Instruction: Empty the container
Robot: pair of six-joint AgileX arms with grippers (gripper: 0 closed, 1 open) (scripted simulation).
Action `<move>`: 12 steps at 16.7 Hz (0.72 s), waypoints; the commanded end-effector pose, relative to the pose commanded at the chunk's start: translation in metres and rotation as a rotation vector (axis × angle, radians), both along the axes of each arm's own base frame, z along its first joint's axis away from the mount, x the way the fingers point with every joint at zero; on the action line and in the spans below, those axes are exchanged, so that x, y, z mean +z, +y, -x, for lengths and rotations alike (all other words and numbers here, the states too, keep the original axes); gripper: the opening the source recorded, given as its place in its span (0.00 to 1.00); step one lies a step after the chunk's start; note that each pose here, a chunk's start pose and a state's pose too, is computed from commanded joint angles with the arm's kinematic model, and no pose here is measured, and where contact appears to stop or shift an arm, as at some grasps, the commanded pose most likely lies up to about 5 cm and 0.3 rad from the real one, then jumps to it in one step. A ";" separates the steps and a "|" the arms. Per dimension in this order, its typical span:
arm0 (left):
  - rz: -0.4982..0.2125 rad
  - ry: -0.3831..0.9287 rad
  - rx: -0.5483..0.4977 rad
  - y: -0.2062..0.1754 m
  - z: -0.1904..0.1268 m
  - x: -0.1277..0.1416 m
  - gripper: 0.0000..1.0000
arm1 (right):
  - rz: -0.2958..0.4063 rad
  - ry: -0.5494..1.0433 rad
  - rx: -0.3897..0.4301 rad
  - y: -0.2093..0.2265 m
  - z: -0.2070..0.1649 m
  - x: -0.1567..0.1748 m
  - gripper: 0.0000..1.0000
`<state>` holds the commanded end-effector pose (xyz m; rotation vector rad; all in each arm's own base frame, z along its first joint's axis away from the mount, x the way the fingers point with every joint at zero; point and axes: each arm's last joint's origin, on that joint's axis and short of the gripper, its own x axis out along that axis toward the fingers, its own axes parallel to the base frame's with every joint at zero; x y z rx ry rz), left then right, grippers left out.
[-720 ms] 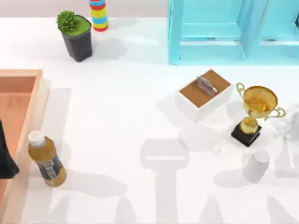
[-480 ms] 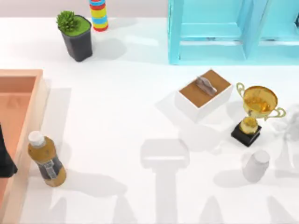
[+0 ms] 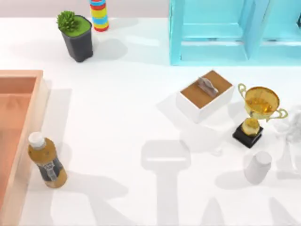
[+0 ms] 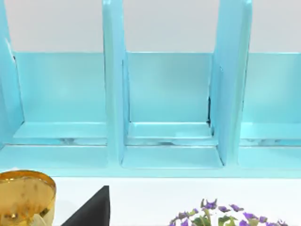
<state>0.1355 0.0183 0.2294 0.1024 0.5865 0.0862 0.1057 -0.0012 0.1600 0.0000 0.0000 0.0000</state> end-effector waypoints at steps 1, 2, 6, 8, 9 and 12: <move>0.002 0.114 0.005 0.004 -0.012 0.006 1.00 | 0.000 0.000 0.000 0.000 0.000 0.000 1.00; 0.009 0.232 0.008 0.009 -0.025 0.010 1.00 | 0.000 0.000 0.000 0.000 0.000 0.000 1.00; 0.055 0.641 0.004 0.033 -0.078 0.013 1.00 | 0.000 0.000 0.000 0.000 0.000 0.000 1.00; 0.081 0.787 -0.002 0.045 -0.098 0.013 1.00 | 0.000 0.000 0.000 0.000 0.000 0.000 1.00; 0.093 0.845 -0.007 0.051 -0.106 0.013 1.00 | 0.000 0.000 0.000 0.000 0.000 0.000 1.00; 0.121 0.956 -0.016 0.065 -0.121 0.012 1.00 | 0.000 0.000 0.000 0.000 0.000 0.000 1.00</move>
